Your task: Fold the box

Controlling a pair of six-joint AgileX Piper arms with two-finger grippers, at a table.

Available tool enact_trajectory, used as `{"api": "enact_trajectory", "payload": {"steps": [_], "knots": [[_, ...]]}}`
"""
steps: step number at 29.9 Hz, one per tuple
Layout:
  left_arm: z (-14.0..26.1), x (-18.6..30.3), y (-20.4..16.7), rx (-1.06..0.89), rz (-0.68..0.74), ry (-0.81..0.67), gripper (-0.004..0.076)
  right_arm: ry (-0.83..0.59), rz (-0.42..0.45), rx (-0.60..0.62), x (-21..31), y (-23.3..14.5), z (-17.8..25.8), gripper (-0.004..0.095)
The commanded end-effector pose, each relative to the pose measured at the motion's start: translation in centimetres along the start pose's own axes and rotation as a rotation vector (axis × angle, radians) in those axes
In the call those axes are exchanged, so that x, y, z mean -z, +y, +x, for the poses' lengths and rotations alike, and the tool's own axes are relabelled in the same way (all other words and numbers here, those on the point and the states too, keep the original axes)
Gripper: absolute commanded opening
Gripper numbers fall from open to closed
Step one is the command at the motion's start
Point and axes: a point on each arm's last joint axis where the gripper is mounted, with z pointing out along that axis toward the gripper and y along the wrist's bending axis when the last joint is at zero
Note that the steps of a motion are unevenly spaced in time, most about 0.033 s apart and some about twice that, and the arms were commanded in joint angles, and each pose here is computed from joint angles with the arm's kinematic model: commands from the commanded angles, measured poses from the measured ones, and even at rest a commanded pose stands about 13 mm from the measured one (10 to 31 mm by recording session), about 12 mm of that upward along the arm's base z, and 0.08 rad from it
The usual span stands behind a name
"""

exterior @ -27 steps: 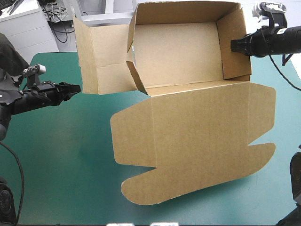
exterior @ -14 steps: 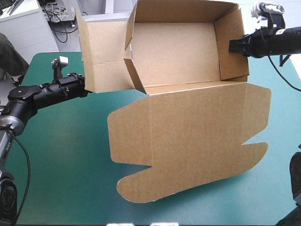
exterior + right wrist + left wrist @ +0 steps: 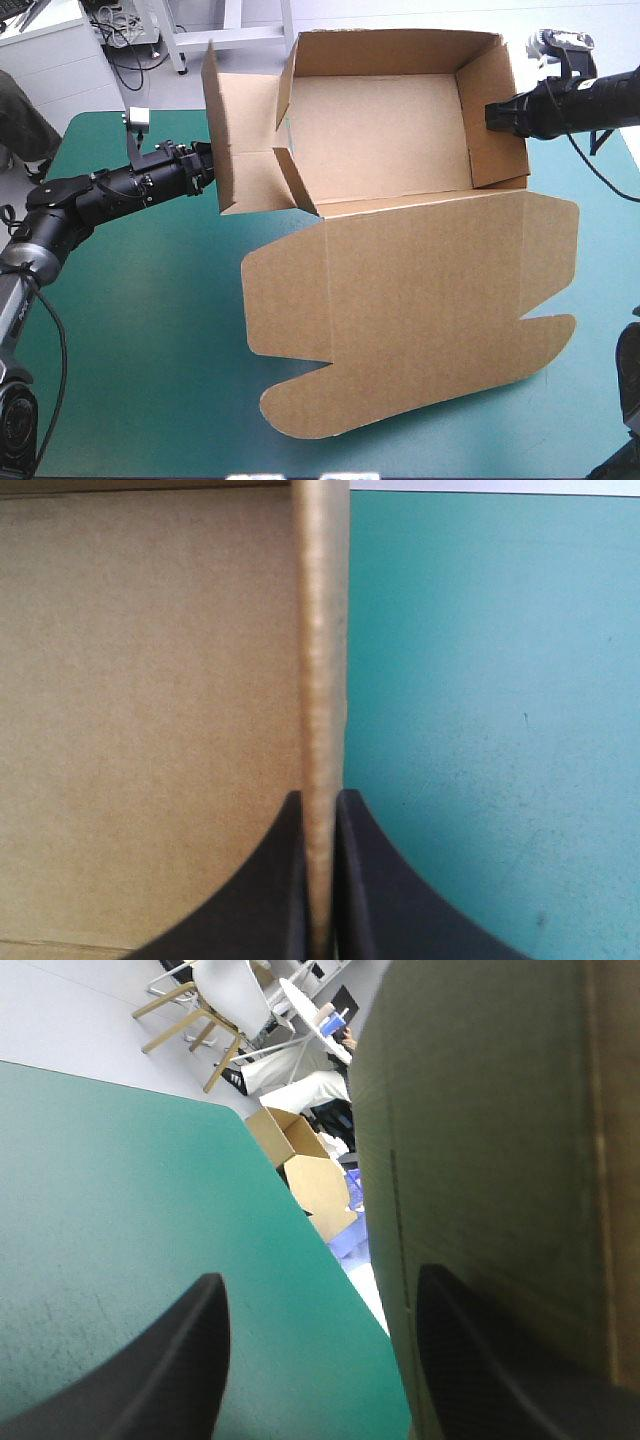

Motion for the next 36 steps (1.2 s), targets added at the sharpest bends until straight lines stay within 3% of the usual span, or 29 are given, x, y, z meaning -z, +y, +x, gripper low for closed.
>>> {"api": "enact_trajectory", "payload": {"steps": [1, 17, 31, 36], "knots": [[-1.4, 0.3, -3.7, -0.017, 0.163, -0.072, 0.0406, -0.125, -0.019, 0.015, 2.5, 1.6, -1.1, -0.0021], [-3.0, -0.7, -9.4, -0.142, 0.329, -0.019, 0.0406, -0.14, -0.004, 0.018, 2.5, 1.5, -1.2, -0.0021], [-3.8, -1.1, -10.8, -0.154, 0.287, -0.019, 0.0407, -0.141, -0.004, 0.015, 2.5, 1.5, -1.2, -0.0021], [-3.8, -1.6, -10.8, -0.171, 0.167, 0.04, 0.0408, -0.148, -0.002, 0.003, 2.5, 1.5, -1.3, -0.0016]]}}
